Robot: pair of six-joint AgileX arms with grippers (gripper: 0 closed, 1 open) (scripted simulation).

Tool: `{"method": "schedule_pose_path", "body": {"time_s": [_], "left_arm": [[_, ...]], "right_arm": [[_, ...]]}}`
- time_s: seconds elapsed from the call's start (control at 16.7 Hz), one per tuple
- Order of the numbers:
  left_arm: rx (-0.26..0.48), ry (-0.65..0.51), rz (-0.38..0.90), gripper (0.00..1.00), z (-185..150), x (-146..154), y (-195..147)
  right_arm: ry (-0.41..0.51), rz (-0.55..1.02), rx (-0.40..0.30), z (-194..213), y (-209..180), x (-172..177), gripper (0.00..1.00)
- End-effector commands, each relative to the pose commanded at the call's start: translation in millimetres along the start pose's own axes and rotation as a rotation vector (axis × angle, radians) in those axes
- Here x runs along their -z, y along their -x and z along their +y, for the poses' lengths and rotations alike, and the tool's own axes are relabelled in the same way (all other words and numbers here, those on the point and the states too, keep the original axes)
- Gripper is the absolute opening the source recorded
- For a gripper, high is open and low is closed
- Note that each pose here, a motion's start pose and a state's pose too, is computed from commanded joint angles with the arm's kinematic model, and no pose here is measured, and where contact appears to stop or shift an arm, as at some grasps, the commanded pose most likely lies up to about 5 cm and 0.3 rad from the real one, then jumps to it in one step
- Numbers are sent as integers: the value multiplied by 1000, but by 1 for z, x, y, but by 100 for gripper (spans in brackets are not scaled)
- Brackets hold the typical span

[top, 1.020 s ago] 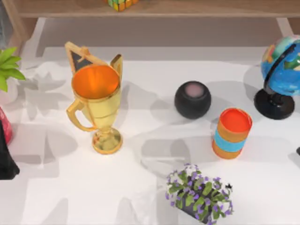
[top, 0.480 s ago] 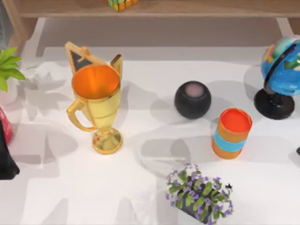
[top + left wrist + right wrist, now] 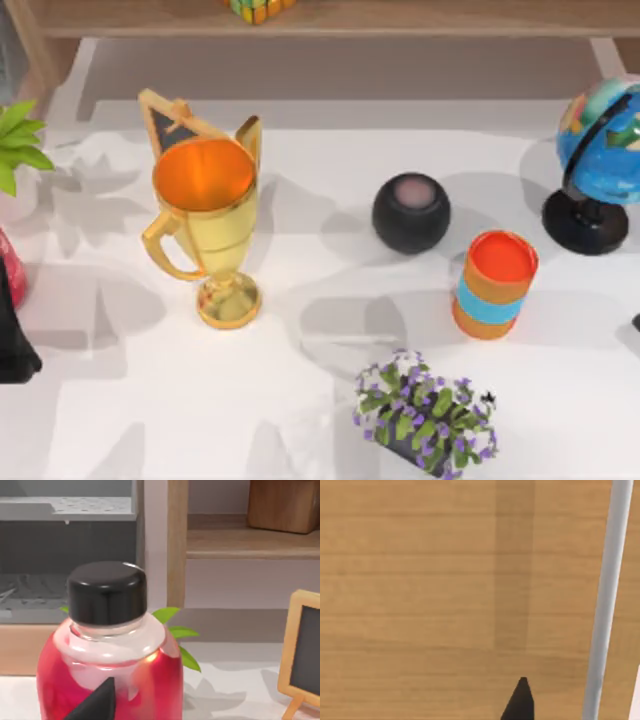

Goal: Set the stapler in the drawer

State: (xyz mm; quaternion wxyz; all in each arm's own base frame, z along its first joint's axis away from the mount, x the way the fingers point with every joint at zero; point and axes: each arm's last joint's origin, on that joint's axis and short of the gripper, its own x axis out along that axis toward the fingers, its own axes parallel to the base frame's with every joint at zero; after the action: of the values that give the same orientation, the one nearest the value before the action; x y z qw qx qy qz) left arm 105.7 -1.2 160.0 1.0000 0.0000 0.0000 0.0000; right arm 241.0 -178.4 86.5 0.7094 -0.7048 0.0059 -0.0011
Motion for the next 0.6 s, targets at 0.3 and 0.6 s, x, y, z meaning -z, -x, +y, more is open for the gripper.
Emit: {"method": "schedule_pose_path", "body": {"time_s": [0.3, 0.6], "left_arm": [[0, 0, 0, 100, 0, 0, 0], [0, 0, 0, 100, 0, 0, 0]], "right_arm": [[0, 0, 0, 0, 0, 0, 100], [0, 0, 0, 0, 0, 0, 100]]}}
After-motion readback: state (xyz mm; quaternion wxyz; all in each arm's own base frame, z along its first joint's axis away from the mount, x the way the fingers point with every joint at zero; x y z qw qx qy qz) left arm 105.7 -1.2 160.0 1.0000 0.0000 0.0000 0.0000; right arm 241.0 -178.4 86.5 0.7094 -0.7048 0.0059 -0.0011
